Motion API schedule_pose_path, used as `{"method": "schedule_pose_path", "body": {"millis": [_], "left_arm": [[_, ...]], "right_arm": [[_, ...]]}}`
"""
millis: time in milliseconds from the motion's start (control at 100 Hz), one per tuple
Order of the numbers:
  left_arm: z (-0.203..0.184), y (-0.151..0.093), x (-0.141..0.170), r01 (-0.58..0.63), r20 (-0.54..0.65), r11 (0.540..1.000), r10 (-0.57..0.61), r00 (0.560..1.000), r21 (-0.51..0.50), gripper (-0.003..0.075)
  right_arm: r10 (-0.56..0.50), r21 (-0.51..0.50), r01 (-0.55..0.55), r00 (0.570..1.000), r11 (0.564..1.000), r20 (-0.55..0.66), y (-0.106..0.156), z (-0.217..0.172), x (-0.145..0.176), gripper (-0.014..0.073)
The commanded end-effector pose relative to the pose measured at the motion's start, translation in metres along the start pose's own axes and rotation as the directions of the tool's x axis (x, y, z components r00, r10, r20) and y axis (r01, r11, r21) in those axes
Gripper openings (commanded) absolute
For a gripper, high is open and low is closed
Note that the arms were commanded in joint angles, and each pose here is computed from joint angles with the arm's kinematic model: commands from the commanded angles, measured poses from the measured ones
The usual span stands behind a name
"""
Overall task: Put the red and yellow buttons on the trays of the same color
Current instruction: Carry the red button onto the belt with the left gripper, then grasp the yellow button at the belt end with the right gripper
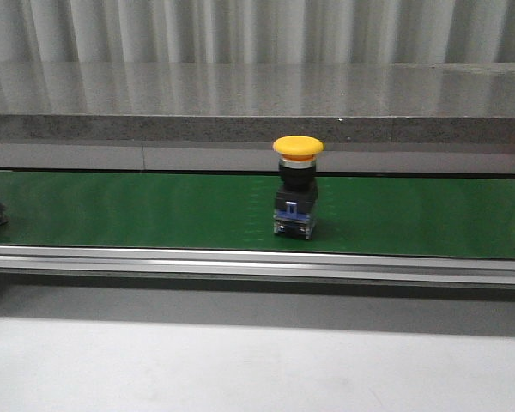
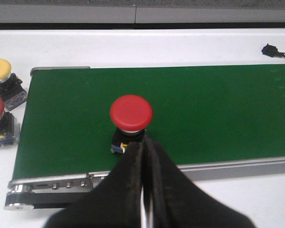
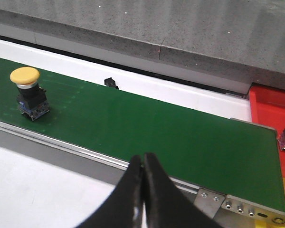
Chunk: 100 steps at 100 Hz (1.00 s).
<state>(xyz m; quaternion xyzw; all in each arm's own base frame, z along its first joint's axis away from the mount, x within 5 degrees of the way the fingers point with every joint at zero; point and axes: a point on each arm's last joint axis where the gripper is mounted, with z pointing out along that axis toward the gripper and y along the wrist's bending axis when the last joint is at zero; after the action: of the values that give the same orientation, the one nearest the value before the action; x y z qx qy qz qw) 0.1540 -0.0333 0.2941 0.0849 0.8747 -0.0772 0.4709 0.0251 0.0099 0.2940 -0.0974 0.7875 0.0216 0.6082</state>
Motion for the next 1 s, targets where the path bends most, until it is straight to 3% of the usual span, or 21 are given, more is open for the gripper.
{"method": "schedule_pose_path", "body": {"millis": [0, 160, 430, 530, 650, 720, 790, 990], "left_arm": [[-0.012, -0.002, -0.007, 0.001, 0.120, 1.000, -0.002, 0.993, 0.004, -0.0020], [-0.030, -0.003, 0.006, 0.003, 0.186, 1.000, -0.005, 0.982, 0.010, -0.0020], [-0.059, -0.005, 0.013, -0.007, 0.296, 1.000, 0.003, 0.955, 0.014, -0.0020], [-0.060, -0.005, 0.014, -0.008, 0.292, 1.000, 0.004, 0.957, 0.016, -0.0020], [-0.059, -0.006, 0.017, -0.010, 0.264, 1.000, 0.004, 0.965, 0.019, -0.0020], [-0.059, -0.006, 0.017, -0.010, 0.264, 1.000, 0.004, 0.965, 0.019, -0.0020], [-0.059, -0.006, 0.017, -0.010, 0.264, 1.000, 0.004, 0.965, 0.019, -0.0020], [-0.059, -0.006, 0.017, -0.010, 0.264, 1.000, 0.004, 0.965, 0.019, -0.0020]], "right_arm": [[-0.006, 0.019, 0.004, 0.997, 1.000, 0.081, -0.002, -0.002, -0.013, -0.0066], [-0.010, -0.014, 0.011, 0.998, 1.000, 0.055, -0.002, 0.001, -0.016, -0.0066], [-0.036, -0.121, 0.020, 0.991, 0.992, -0.129, 0.000, 0.030, -0.040, -0.0042], [-0.048, -0.157, 0.015, 0.977, 0.987, -0.209, 0.002, 0.048, -0.053, 0.0118], [-0.045, -0.205, -0.014, 0.959, 0.979, -0.281, 0.007, 0.071, -0.066, 0.0470], [-0.042, -0.220, -0.028, 0.951, 0.975, -0.306, 0.009, 0.084, -0.073, 0.0611], [-0.029, -0.229, -0.050, 0.943, 0.972, -0.331, 0.011, 0.097, -0.079, 0.0654], [-0.009, -0.244, -0.106, 0.904, 0.964, -0.428, 0.017, 0.136, -0.090, 0.0645]]}}
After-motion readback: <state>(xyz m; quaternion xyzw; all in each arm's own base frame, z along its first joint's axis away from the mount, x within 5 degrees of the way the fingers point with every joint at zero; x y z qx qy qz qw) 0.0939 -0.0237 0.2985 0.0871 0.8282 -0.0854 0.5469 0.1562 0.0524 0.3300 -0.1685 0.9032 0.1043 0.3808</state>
